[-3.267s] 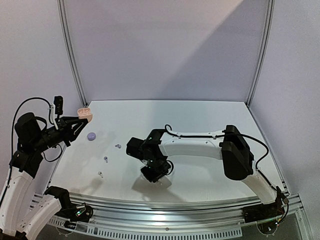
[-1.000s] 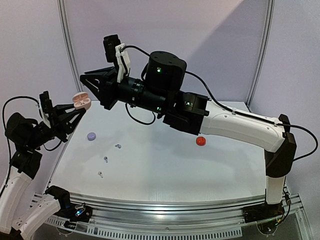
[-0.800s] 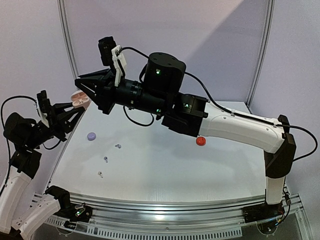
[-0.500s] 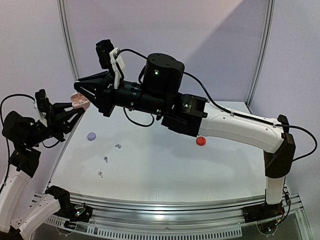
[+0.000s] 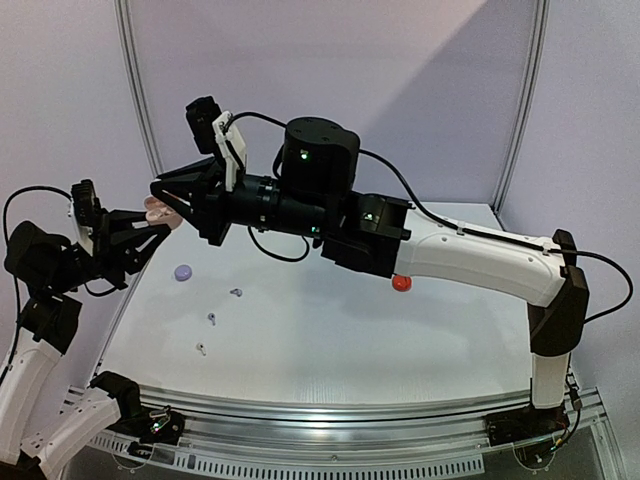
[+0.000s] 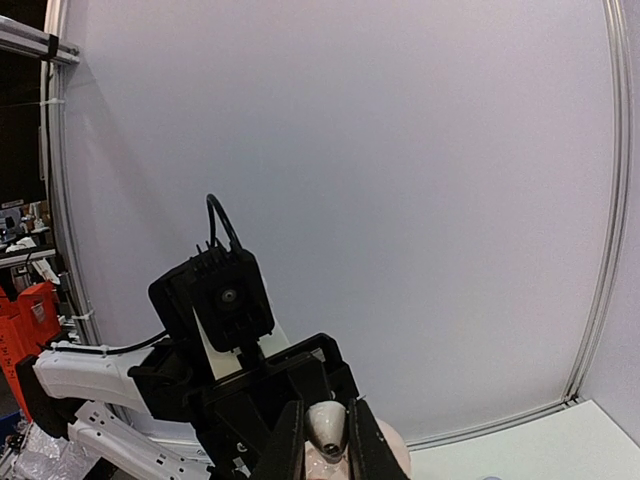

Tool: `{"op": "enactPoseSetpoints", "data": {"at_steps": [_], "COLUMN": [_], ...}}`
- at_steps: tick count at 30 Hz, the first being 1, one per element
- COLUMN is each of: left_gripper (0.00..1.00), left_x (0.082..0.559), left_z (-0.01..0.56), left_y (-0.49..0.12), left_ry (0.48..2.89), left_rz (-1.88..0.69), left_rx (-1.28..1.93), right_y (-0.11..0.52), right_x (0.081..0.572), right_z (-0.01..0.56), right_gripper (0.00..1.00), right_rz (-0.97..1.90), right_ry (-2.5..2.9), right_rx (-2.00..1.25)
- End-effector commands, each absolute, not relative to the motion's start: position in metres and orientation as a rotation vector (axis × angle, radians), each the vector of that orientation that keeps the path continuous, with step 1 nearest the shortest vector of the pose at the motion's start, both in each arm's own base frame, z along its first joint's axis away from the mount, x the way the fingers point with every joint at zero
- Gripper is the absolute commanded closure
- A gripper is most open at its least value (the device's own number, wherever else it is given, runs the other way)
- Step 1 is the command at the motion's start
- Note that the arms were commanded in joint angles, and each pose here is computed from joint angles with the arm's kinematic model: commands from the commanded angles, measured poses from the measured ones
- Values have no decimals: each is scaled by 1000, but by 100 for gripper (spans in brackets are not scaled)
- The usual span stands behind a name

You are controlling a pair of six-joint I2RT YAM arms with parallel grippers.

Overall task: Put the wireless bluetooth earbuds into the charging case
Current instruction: Insert the right earbud into the right side groove of the charging case.

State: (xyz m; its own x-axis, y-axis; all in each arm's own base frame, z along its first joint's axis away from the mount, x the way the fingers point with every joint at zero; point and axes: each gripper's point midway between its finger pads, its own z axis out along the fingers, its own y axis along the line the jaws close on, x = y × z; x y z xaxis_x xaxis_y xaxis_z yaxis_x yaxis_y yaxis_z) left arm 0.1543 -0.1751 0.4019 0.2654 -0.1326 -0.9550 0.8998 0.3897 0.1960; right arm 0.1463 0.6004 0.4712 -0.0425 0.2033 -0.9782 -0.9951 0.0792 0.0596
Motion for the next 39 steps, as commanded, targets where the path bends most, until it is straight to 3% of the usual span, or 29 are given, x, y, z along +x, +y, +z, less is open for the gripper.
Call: {"op": "enactPoseSetpoints", "data": {"at_steps": [1,39], "left_gripper": [100,100], "left_x": [145,135], "left_z": [408,406], "left_y": [-179,-184], "left_ry": [1034,990], "left_rz": [-877,-876], "left_rx": [945,1020], "right_y": [587,575], "right_x": [138,118], "right_z": [489,500], "right_gripper": [100,100], "right_rz": [1286,1282], "right_ry": [1100,1073], "right_rx": [-989,-1065]}}
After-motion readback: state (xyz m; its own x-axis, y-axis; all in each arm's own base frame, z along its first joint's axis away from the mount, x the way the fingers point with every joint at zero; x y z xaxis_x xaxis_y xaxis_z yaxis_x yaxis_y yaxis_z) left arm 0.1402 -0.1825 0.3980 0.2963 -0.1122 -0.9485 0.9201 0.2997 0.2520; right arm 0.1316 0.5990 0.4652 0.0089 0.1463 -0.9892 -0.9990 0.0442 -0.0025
